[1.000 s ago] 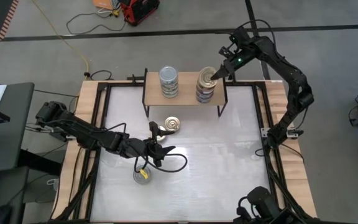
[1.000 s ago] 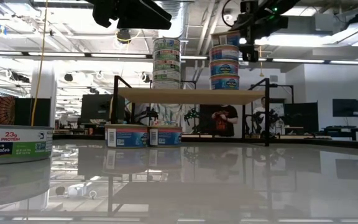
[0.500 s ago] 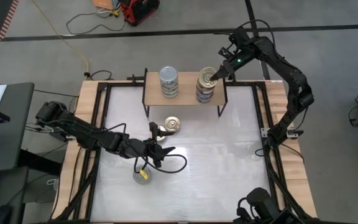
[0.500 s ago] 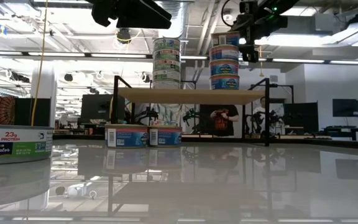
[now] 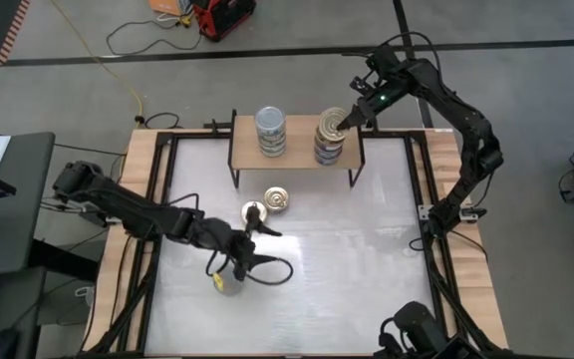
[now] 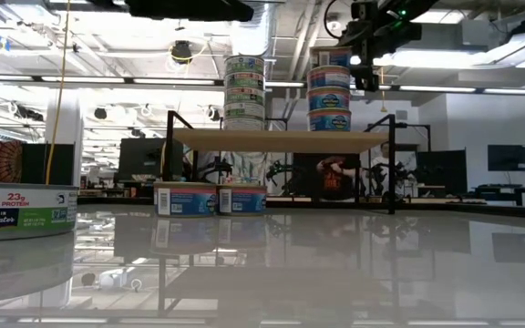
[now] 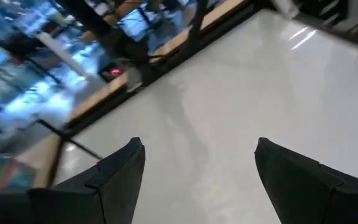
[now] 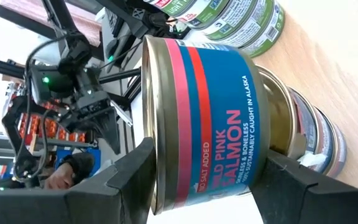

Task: Stack canned seafood by type on shelf
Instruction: Stack the blue pink tuna can on top of the other blue and pink tuna cans on the shelf, then stack the green white tuna can on top of the other green white tuna cans on the shelf

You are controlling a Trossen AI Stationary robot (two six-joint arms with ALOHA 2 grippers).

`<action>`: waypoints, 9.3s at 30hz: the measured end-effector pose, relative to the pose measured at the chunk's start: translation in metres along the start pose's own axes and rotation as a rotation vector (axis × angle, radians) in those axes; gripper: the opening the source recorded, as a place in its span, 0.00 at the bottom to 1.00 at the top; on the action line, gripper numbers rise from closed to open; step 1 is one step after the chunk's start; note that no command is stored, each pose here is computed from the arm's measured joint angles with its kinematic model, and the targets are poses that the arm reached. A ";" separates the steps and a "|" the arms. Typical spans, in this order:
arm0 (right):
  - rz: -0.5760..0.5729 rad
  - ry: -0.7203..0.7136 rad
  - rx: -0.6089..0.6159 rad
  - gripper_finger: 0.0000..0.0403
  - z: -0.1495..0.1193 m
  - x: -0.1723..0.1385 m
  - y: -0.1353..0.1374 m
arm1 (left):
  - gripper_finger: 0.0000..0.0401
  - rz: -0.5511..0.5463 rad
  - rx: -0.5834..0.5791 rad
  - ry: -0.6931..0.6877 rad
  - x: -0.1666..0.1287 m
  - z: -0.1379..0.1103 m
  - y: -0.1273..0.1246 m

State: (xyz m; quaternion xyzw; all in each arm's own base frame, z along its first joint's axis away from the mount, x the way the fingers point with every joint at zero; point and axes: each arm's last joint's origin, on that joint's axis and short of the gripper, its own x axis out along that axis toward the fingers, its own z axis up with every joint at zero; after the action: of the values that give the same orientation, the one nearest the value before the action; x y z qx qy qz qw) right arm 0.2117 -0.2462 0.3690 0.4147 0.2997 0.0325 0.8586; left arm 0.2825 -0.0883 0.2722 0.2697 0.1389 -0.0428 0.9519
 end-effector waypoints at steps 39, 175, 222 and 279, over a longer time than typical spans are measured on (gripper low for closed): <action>0.029 0.064 0.056 0.63 -0.010 0.001 0.002 | 0.73 0.009 -0.056 -0.019 -0.014 0.004 0.013; -0.031 0.030 0.109 0.64 0.007 -0.012 0.008 | 0.73 0.210 -0.110 0.205 0.069 0.010 0.306; -0.194 0.088 0.156 0.82 0.003 -0.018 0.024 | 0.73 0.158 -0.090 0.235 0.067 0.010 0.299; -0.423 -0.074 -0.623 0.82 -0.233 0.213 0.106 | 0.64 -0.009 -0.536 0.743 0.012 -0.024 0.005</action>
State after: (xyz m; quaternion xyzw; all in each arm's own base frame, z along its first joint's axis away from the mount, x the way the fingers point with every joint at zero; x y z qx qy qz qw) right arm 0.2798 0.0493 0.2320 0.0637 0.3233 -0.0708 0.9415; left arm 0.2891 -0.0714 0.2515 0.0105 0.4782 0.0903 0.8736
